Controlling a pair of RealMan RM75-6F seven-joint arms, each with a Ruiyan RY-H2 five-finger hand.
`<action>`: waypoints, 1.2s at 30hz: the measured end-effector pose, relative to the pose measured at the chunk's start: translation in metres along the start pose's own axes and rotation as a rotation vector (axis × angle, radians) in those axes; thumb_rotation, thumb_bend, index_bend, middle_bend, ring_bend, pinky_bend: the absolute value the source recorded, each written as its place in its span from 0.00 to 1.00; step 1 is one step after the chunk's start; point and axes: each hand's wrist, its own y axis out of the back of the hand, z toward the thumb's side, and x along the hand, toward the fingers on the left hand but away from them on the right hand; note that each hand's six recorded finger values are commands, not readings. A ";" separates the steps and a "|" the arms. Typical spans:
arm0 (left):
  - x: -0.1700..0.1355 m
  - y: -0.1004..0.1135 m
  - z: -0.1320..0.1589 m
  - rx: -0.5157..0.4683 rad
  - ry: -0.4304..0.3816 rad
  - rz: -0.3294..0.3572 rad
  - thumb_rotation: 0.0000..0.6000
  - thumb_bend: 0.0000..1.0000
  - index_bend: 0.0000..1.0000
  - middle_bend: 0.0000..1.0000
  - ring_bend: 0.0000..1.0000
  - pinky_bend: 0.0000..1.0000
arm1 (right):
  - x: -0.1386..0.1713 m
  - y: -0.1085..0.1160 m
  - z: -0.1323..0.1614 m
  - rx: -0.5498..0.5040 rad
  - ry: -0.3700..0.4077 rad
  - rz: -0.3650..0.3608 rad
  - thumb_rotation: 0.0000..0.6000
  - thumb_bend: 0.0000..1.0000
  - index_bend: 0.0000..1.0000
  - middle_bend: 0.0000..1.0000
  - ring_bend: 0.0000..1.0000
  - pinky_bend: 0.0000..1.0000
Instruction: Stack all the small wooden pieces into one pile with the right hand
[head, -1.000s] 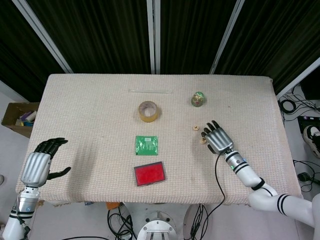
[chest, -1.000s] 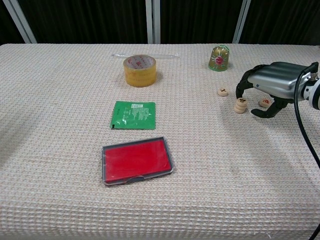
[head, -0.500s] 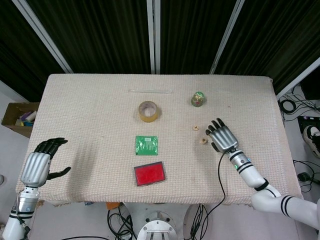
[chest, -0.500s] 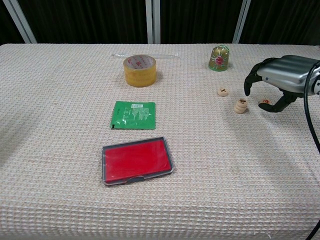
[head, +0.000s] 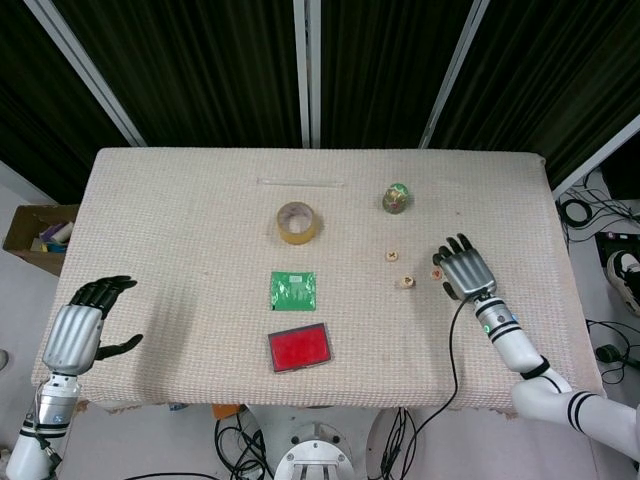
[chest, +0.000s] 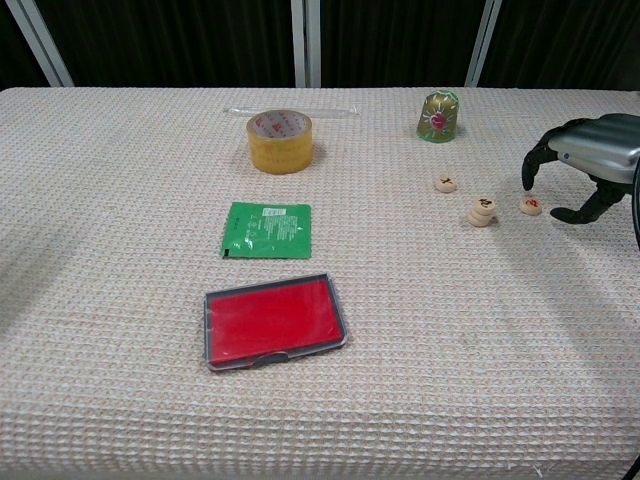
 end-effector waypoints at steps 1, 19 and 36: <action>0.000 0.000 0.000 0.000 0.002 0.000 1.00 0.00 0.22 0.20 0.18 0.23 | -0.002 0.000 0.001 0.002 0.003 -0.001 1.00 0.29 0.38 0.27 0.09 0.12; 0.001 0.000 -0.001 0.005 0.006 -0.005 1.00 0.00 0.22 0.20 0.18 0.23 | -0.016 -0.004 0.008 0.019 0.014 0.005 1.00 0.32 0.49 0.31 0.09 0.12; 0.001 0.002 0.001 0.007 0.001 0.001 1.00 0.00 0.22 0.20 0.18 0.23 | 0.006 0.039 0.032 0.013 0.126 -0.074 1.00 0.34 0.53 0.33 0.09 0.12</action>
